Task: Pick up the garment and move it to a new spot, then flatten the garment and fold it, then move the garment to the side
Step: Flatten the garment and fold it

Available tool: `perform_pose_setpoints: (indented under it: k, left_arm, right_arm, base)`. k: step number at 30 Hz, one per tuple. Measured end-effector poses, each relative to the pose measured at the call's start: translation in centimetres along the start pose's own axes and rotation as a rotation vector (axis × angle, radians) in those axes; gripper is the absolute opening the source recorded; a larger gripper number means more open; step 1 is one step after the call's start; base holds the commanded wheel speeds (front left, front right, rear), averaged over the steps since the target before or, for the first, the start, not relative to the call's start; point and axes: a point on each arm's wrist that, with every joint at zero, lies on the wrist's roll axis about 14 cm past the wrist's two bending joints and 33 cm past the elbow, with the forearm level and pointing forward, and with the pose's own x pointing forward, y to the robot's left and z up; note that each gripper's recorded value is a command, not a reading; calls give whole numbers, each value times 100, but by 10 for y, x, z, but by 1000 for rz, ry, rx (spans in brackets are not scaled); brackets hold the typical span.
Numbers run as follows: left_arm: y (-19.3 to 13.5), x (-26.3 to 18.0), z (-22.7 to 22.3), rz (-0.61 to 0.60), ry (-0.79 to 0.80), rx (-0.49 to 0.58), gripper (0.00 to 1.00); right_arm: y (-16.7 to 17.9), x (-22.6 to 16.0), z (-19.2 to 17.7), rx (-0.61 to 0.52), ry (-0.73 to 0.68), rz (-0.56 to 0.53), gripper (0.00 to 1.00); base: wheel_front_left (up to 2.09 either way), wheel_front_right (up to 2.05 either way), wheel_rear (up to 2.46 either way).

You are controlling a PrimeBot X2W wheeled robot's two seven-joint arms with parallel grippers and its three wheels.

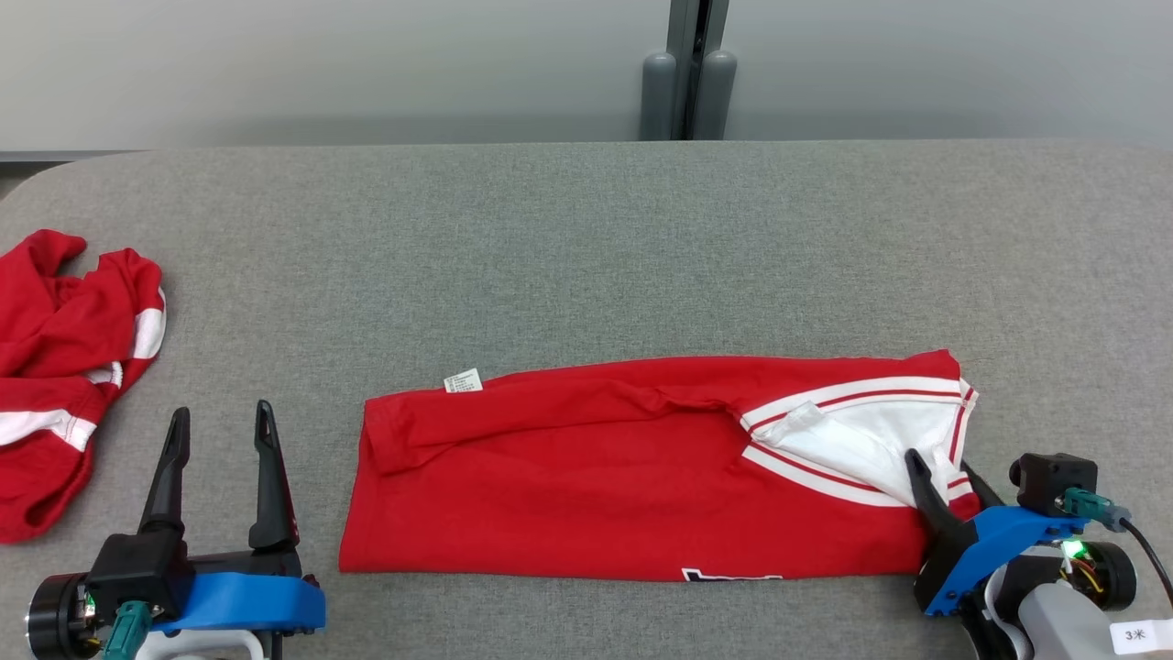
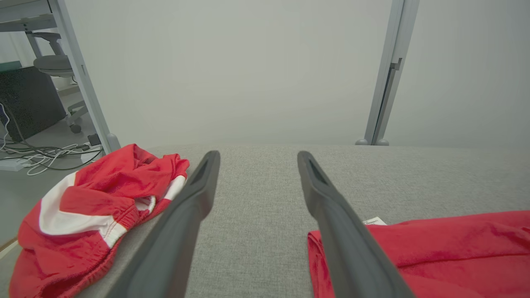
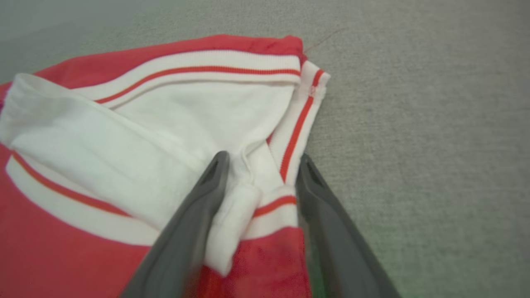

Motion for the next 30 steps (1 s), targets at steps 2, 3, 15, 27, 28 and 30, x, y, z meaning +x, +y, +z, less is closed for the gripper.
perform_pose_setpoints:
  k: [2,3,15,27,28,30]
  left_arm:
    - [-1,0,-1,1,2,2,100]
    - [-1,0,0,-1,2,4,100]
    - [-9,-5,4,-20,-11,11,100]
    - [-21,-9,2,-53,-3,6,100]
    - [-22,-9,2,-55,-5,5,100]
    - [-23,-9,3,-60,-7,5,100]
  right_arm:
    - [1,-1,0,7,-5,2,0]
    - [1,-1,2,11,-12,2,0]
    - [-85,-34,40,-16,-111,-175,0]
    - [-128,-70,73,-64,-208,-251,0]
    - [-121,-69,76,-66,-220,-234,0]
    - [-104,-66,79,-58,-244,-192,0]
  base:
    - [0,0,0]
    - [0,0,0]
    - [0,0,0]
    - [0,0,0]
    - [0,0,0]
    - [0,0,0]
